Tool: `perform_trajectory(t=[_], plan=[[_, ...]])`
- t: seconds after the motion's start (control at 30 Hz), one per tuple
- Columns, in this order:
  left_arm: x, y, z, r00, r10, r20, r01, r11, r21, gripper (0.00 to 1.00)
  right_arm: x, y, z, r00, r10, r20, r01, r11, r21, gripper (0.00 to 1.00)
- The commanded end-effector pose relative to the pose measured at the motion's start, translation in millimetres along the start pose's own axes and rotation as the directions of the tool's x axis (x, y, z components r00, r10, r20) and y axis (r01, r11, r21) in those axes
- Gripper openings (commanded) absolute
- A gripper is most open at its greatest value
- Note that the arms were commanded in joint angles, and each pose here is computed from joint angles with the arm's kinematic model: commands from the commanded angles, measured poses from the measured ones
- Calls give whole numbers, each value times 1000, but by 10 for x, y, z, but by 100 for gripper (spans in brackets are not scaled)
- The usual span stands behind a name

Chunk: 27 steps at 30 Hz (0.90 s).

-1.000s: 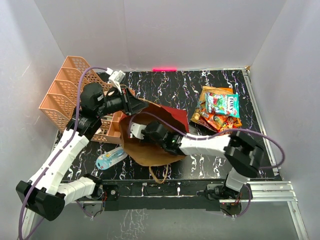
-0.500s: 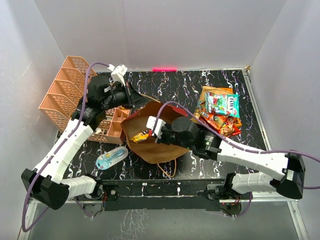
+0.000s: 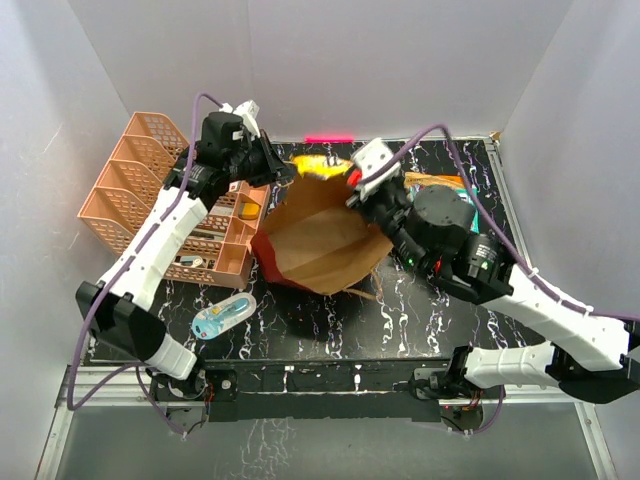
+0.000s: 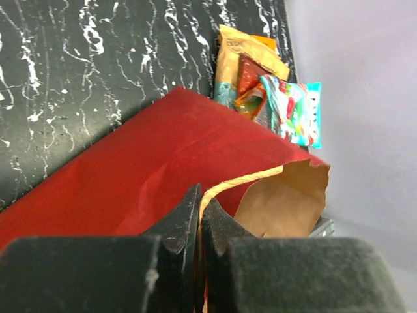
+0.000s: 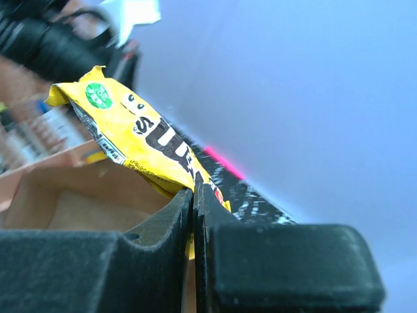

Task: Take the snacks out of the paper bag
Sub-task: Place the snack at the center of the board.

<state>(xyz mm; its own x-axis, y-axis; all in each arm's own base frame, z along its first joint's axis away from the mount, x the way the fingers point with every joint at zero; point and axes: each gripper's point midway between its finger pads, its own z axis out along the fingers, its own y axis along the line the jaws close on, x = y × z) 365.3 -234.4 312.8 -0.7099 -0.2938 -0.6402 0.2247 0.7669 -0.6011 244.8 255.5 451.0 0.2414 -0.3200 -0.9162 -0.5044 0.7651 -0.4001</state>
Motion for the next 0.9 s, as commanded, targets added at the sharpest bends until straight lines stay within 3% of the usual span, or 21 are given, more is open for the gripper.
perform_trajectory(t=[0.0,0.27,0.63,0.7,0.87], plan=[[-80,287,68,998,-52,-23,48,990,-133,0,-189,-763,-30,999,38,-35,-24,942,336,7],[-365,825,161,979,-202,-1,199,966,-165,0,167,-1363,-12,991,92,-100,-29,863,505,7],[-481,1371,-65,961,-263,90,278,923,-267,0,916,-1857,87,958,189,-214,-45,840,541,7],[-461,1298,-80,955,-284,81,295,931,-215,0,978,-1885,99,956,191,-222,-45,844,535,7],[-509,618,-45,947,-320,-13,318,934,162,0,1067,-1920,99,953,204,-226,-57,849,526,7]])
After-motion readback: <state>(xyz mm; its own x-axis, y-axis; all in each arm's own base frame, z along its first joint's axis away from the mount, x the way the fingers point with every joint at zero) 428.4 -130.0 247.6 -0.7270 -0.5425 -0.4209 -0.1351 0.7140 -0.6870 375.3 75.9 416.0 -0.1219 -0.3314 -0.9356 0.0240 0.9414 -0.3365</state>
